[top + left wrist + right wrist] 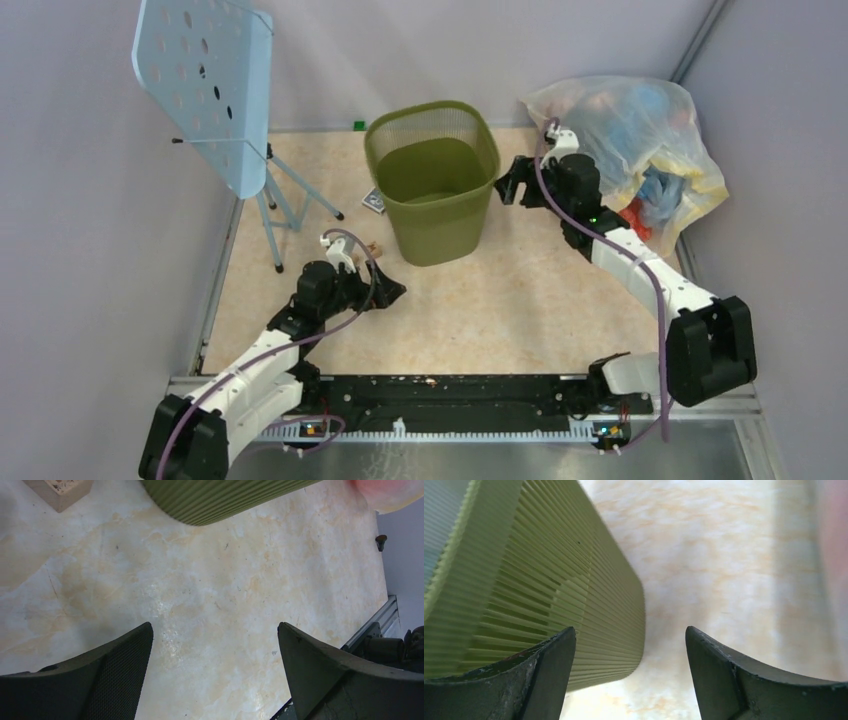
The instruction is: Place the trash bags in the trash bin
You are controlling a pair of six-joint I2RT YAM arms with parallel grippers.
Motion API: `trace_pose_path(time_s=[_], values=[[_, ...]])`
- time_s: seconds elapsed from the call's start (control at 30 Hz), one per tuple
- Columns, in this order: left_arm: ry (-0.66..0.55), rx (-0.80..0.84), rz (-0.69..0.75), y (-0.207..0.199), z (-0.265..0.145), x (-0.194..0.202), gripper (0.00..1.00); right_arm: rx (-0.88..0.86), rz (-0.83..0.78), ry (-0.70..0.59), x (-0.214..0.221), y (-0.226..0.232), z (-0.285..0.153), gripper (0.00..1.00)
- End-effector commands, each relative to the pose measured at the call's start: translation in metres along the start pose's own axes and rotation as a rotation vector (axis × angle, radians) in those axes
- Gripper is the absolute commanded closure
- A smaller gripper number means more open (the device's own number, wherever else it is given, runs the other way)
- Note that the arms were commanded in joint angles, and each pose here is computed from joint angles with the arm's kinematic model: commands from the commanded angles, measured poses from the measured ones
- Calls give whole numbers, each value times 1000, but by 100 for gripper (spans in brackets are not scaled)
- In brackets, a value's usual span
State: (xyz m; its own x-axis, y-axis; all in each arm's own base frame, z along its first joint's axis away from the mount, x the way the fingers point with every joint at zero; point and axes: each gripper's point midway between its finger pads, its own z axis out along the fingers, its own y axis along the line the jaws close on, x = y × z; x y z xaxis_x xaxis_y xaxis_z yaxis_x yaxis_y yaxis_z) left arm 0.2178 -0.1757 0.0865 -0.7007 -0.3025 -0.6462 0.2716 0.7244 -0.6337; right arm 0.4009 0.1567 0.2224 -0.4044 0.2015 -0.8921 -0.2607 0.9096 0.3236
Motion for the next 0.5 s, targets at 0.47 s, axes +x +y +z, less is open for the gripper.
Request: trace_pose_path(time_s=[0.47], values=[[-36, 77, 128, -17, 13, -25, 1, 462, 138, -176, -37, -98, -143, 43]])
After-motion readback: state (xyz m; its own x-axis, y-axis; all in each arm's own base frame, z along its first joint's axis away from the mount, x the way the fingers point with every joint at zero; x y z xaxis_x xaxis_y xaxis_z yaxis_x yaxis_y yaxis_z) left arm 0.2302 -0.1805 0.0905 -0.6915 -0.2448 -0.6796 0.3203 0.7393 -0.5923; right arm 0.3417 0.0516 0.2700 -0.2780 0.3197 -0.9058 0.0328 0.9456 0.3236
